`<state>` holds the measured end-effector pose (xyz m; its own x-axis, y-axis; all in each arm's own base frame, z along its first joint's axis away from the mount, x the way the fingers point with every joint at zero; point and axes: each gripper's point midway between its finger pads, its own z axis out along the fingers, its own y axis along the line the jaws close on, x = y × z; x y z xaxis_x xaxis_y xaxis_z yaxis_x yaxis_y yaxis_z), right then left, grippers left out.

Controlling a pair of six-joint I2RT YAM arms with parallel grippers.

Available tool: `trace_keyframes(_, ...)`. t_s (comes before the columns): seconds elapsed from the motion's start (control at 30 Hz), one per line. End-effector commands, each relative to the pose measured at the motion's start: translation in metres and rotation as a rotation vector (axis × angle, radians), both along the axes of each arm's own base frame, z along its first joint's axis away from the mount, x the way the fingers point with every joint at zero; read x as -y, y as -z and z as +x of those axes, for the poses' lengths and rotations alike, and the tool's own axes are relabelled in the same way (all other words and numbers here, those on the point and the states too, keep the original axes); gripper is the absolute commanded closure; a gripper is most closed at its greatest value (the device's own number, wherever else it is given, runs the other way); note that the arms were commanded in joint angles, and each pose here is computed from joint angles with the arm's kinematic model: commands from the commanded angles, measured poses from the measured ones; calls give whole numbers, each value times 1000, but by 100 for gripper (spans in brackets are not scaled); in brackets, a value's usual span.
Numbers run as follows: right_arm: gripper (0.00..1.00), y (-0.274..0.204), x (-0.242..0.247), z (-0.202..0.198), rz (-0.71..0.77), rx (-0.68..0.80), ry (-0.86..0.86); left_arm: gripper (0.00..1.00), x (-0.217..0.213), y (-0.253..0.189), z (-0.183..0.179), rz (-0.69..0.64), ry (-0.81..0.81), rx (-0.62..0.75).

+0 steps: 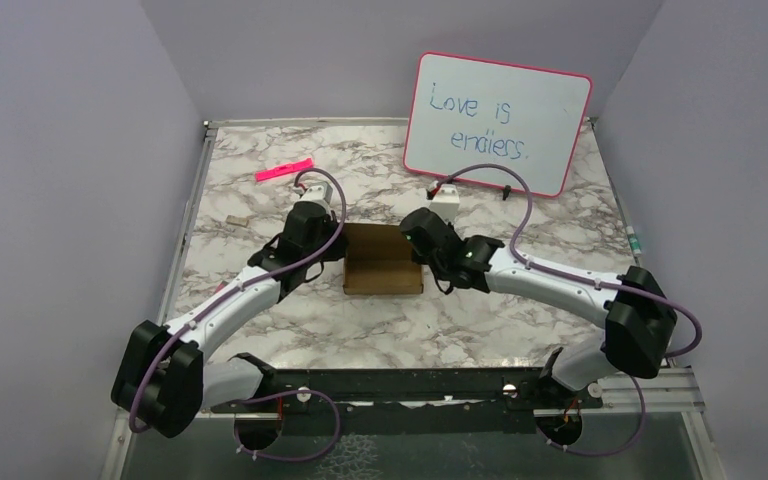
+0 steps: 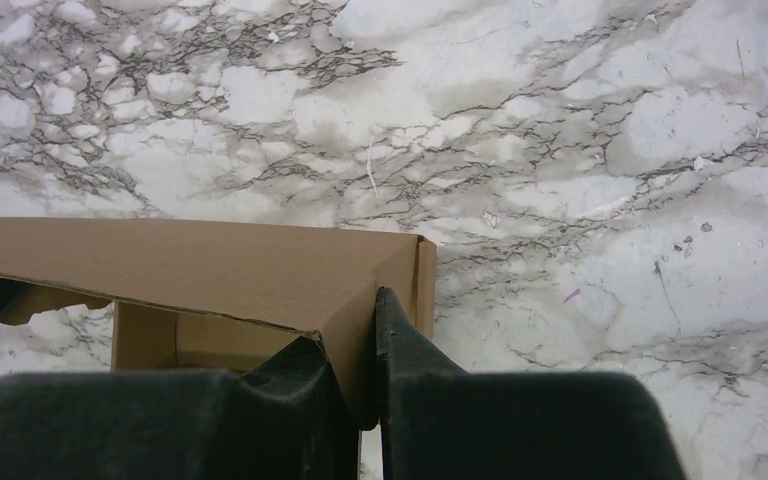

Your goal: Fold the paper box

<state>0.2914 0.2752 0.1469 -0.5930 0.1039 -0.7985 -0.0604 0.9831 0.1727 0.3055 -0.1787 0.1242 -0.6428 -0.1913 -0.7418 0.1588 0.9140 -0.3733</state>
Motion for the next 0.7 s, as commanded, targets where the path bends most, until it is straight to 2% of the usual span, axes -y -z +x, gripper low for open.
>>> trace_keyframes(0.0, 88, 5, 13, -8, 1, 32, 94, 90, 13, -26, 2, -134, -24, 62)
trace_keyframes(0.3, 86, 21, 15, -20, -1, 33, 127, 87, 17, -20, -10, -180, -29, 49)
trace_keyframes(0.67, 84, 40, 21, -38, -3, 35, 138, 84, 3, 6, -28, -114, -27, 36)
